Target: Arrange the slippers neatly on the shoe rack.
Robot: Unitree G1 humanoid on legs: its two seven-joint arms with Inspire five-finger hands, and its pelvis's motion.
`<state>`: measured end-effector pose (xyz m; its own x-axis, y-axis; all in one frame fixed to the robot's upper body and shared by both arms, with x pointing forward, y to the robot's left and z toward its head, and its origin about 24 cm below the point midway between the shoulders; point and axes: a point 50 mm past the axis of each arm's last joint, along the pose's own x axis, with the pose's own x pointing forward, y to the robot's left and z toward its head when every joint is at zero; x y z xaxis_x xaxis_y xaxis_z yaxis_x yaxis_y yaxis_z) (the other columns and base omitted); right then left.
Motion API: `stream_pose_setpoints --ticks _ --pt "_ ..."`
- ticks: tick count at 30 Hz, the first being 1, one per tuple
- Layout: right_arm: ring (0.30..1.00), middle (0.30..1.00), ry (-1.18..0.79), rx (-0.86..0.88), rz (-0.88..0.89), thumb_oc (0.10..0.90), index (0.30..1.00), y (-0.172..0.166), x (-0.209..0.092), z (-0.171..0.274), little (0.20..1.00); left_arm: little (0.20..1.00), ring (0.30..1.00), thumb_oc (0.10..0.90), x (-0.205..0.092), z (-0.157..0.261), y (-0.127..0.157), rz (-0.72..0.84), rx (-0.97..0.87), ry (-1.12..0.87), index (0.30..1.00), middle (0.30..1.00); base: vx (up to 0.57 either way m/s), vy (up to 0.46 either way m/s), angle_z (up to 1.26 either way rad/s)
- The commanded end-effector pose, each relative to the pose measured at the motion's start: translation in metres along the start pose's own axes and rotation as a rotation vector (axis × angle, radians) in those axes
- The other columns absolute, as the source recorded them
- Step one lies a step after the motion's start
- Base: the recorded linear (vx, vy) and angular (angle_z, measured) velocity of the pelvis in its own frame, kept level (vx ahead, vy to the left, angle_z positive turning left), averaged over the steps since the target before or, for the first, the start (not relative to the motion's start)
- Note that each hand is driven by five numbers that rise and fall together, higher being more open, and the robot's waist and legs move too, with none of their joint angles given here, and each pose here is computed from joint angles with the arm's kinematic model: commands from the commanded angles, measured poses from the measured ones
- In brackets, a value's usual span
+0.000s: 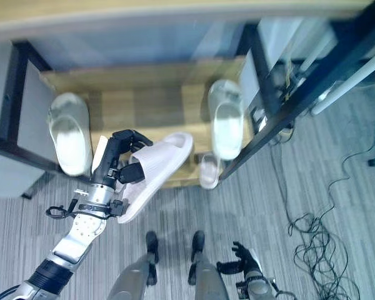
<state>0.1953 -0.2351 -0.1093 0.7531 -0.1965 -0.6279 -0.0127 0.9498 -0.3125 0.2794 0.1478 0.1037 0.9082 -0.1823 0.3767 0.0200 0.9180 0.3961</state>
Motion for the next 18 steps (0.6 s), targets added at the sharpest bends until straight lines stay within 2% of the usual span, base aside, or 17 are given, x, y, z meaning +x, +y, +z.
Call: stream_pose_setpoints --ticks 1,9,13,18 --pt "0.900 0.900 -0.033 0.031 0.006 0.800 0.900 0.007 -0.005 -0.001 0.900 0.300 0.300 0.400 0.014 0.055 0.004 0.000 -0.035 -0.310 0.300 0.300 -0.09 -0.018 0.22" --pt "0.900 0.900 -0.257 0.093 -0.107 0.800 0.900 -0.014 0.007 0.062 0.900 0.300 0.300 0.400 0.016 0.056 -0.006 -0.024 -0.026 -0.310 0.300 0.300 -0.11 -0.002 0.12" --pt "0.900 0.900 -0.410 0.113 -0.152 0.800 0.900 -0.025 0.007 0.103 0.900 0.300 0.300 0.400 0.037 0.062 -0.009 0.009 0.035 -0.338 0.300 0.300 -0.05 0.027 0.04" --pt "0.900 0.900 -0.577 0.143 -0.167 0.800 0.900 -0.031 0.001 0.146 0.900 0.300 0.300 0.400 0.070 0.080 0.001 0.124 0.113 -0.404 0.300 0.300 -0.01 0.034 -0.09"
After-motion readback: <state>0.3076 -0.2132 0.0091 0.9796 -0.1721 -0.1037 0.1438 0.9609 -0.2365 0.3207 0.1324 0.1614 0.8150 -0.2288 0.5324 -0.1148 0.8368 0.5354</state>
